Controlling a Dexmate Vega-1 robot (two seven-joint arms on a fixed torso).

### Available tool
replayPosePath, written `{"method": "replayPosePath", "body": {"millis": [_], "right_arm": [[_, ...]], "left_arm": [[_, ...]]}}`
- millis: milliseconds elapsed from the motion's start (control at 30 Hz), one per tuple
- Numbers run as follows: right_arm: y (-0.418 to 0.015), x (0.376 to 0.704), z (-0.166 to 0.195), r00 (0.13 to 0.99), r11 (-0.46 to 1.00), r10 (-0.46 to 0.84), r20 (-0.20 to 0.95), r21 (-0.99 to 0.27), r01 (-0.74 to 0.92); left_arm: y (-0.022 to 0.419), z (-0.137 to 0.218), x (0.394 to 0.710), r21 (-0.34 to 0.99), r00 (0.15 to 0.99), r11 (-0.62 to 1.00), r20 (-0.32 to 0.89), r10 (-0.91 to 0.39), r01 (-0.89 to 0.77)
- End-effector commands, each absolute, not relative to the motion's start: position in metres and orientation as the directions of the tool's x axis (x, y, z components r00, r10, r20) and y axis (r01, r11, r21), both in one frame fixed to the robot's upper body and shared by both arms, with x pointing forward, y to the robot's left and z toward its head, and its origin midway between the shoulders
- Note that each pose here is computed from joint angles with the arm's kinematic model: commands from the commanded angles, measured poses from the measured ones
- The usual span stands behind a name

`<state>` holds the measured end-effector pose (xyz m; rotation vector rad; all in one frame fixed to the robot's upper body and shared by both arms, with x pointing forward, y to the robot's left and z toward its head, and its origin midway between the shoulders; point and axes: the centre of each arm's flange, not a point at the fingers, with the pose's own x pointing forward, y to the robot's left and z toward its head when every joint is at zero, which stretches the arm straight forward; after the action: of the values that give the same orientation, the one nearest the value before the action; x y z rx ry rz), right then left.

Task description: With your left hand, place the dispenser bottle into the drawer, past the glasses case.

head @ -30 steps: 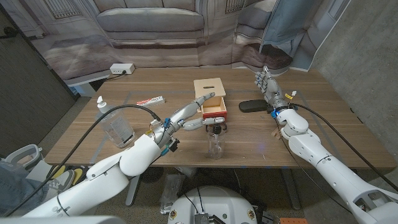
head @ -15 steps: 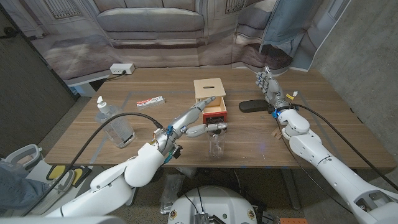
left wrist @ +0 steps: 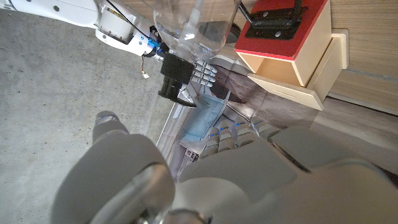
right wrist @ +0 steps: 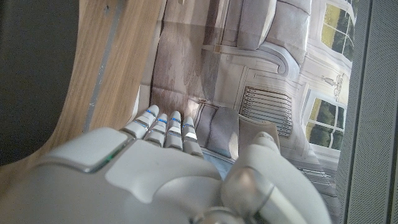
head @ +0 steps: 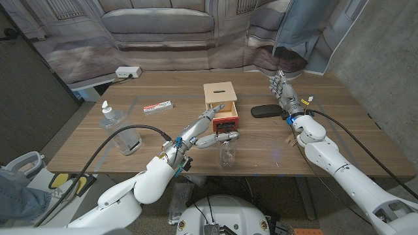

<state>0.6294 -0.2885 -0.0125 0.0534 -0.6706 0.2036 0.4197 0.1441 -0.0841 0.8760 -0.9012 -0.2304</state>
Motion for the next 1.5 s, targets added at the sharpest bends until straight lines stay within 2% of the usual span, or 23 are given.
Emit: {"method": "replayPosePath", "body": {"millis": [33, 600, 1033, 1500], "right_arm": [[-0.29, 0.629, -0.015, 0.771, 0.98, 0.167, 0.615, -0.014, -0.2], [-0.292, 0.631, -0.015, 0.771, 0.979, 0.172, 0.614, -0.016, -0.205], [-0.287, 0.634, -0.017, 0.776, 0.976, 0.192, 0.601, -0.03, -0.218], [-0.29, 0.638, -0.024, 0.787, 0.976, 0.188, 0.588, -0.021, -0.218]], "left_arm": [[0.141, -0.093, 0.428, 0.734, 0.635, 0.663, 0.584, -0.506, -0.147], [0.13, -0.105, 0.435, 0.728, 0.643, 0.679, 0.563, -0.519, -0.089], [0.129, -0.112, 0.431, 0.714, 0.664, 0.689, 0.576, -0.477, -0.125], [0.124, -0.117, 0.443, 0.711, 0.679, 0.699, 0.549, -0.486, -0.075]]}}
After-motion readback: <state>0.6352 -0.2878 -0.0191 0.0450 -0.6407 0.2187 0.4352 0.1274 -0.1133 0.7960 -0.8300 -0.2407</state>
